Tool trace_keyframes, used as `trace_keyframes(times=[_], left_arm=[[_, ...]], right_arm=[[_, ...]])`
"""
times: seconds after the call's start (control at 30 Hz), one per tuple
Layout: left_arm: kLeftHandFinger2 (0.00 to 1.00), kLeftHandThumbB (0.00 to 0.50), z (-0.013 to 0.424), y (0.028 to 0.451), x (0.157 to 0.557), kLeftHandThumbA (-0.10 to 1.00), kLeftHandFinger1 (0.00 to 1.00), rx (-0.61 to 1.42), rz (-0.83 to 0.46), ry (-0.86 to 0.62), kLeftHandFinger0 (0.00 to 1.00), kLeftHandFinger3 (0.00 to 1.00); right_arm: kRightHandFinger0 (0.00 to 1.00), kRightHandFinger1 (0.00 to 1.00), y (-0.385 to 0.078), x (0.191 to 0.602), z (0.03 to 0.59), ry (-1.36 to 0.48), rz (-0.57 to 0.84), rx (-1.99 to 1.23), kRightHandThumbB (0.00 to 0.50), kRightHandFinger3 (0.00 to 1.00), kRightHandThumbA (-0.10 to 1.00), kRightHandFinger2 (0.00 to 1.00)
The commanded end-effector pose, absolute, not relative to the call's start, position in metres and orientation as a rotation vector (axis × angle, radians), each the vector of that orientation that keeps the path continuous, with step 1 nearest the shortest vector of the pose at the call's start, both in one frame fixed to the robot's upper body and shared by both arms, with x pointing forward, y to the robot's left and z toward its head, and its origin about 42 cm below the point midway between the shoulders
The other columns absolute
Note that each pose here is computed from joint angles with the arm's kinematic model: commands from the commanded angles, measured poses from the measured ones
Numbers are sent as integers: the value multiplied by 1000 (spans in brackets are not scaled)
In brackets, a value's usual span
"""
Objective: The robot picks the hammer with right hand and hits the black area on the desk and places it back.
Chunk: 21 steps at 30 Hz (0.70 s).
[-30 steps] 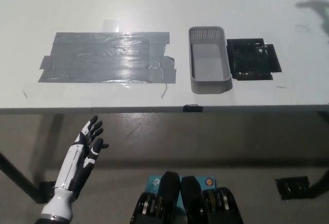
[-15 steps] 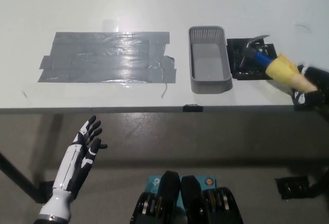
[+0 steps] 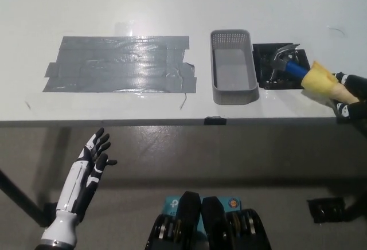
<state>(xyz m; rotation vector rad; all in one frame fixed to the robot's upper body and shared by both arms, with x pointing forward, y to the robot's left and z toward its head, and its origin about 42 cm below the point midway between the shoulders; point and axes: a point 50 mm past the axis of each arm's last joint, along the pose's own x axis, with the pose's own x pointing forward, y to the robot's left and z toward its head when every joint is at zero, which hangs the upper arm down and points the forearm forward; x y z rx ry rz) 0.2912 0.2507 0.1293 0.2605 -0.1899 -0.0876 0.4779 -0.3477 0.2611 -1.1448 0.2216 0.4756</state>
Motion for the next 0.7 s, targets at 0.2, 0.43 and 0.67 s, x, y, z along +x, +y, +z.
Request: trace_keyframes(times=[0.2, 0.43, 0.67], left_arm=[[1000, 0, 140, 255, 287, 930, 949, 282, -91, -245, 753, 1000], [1000, 0, 140, 255, 284, 926, 941, 272, -90, -251, 743, 1000], [1000, 0, 141, 254, 285, 936, 926, 269, -90, -262, 727, 1000]], right_arm=[[328, 762, -353, 506, 385, -45, 230, -967, 105, 1000, -100, 997], [237, 655, -342, 524, 363, -33, 226, -776, 114, 1000, -100, 936], [338, 726, -341, 545, 310, 106, 179, -684, 150, 981, -100, 969]])
